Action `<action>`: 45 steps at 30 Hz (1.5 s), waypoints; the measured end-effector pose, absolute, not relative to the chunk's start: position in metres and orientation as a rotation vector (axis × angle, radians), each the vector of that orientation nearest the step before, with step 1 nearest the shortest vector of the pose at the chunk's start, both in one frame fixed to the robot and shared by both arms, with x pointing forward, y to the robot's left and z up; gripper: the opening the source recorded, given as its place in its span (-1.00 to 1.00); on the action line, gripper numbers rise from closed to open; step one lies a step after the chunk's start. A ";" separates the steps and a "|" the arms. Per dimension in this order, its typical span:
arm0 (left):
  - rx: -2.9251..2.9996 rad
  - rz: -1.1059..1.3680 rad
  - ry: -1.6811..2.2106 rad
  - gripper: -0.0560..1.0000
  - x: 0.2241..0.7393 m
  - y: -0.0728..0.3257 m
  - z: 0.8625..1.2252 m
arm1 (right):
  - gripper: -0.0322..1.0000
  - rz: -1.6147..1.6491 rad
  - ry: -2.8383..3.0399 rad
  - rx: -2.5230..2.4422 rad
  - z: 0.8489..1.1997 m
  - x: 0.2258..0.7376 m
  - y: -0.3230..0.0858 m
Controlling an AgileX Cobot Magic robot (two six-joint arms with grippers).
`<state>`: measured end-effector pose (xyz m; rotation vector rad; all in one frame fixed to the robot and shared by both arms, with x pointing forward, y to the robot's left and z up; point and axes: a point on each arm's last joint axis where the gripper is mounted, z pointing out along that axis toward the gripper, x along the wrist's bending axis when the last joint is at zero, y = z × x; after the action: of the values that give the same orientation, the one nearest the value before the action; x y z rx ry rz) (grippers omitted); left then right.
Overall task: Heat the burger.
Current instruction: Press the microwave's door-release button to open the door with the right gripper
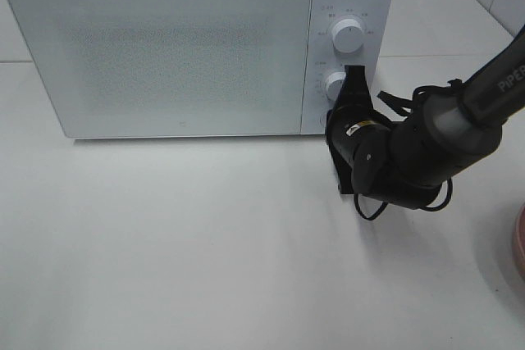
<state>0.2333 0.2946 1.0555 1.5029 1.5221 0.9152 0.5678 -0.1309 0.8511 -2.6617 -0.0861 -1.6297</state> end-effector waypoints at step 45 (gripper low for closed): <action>1.503 0.915 1.522 0.94 0.233 0.295 1.056 | -0.92 -1.663 -0.034 -2.718 0.841 0.590 -0.123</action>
<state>0.2333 0.2946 1.0555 1.5029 1.5221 0.9152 0.5903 -0.1229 0.8415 -2.7180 -0.0337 -1.6630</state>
